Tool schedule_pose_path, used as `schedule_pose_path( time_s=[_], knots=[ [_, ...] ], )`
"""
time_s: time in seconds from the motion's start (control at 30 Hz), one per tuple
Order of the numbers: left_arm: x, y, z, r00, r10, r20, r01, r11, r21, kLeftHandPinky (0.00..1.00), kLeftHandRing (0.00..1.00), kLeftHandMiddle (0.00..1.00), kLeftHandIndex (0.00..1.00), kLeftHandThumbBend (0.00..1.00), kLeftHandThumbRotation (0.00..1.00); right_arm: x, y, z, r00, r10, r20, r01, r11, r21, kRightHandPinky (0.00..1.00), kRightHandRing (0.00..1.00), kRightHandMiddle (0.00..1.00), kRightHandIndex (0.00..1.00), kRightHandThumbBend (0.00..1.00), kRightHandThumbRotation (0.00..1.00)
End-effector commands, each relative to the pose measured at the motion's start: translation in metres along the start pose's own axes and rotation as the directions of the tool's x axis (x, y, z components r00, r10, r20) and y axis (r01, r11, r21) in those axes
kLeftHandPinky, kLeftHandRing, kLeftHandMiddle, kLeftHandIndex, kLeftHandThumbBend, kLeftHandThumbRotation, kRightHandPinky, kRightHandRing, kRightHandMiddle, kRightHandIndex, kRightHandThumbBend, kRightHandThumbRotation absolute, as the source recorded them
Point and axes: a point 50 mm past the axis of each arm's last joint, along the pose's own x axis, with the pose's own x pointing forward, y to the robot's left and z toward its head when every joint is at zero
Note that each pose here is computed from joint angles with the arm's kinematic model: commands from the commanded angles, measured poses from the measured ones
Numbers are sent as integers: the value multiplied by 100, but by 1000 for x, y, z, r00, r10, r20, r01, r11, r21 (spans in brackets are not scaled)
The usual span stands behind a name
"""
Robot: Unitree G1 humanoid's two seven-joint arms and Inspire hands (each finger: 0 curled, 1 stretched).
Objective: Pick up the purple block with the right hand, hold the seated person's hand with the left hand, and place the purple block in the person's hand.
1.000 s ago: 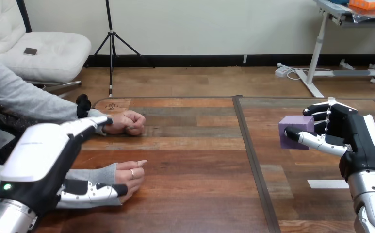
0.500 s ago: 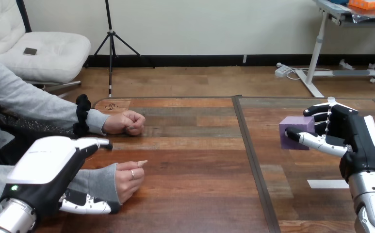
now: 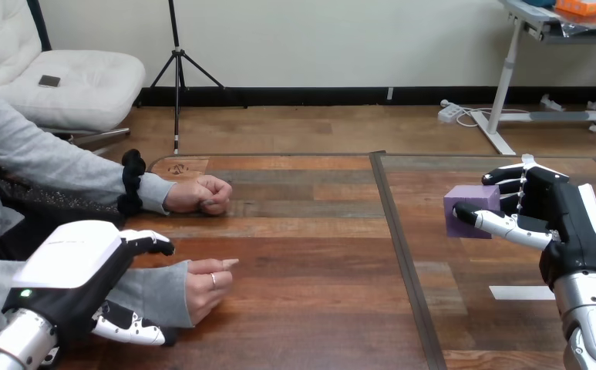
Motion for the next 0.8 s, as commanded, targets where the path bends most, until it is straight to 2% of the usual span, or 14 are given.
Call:
schedule_pose_path(
  time_s=[0.0, 0.23, 0.37, 0.77],
  knots=[
    [12, 16, 0, 999, 33, 22, -34, 998, 54, 73, 76, 78, 75, 100, 31, 12, 3, 21, 995, -10, 96, 8, 1000, 29, 38, 39, 43, 43, 87, 0],
    [15, 15, -3, 1000, 3, 3, -3, 995, 97, 74, 77, 78, 75, 100, 33, 12, 3, 22, 995, -11, 102, 7, 999, 37, 39, 39, 43, 43, 87, 0],
    [17, 15, -4, 1000, -5, -6, 6, 995, 104, 75, 77, 78, 76, 100, 30, 11, 3, 22, 995, -12, 102, 9, 1000, 30, 39, 39, 42, 43, 87, 0],
    [23, 11, -11, 999, -6, -44, 12, 988, 151, 75, 77, 78, 76, 100, 27, 10, 3, 22, 994, -8, 111, 6, 1000, 18, 39, 39, 42, 43, 87, 0]
  ],
)
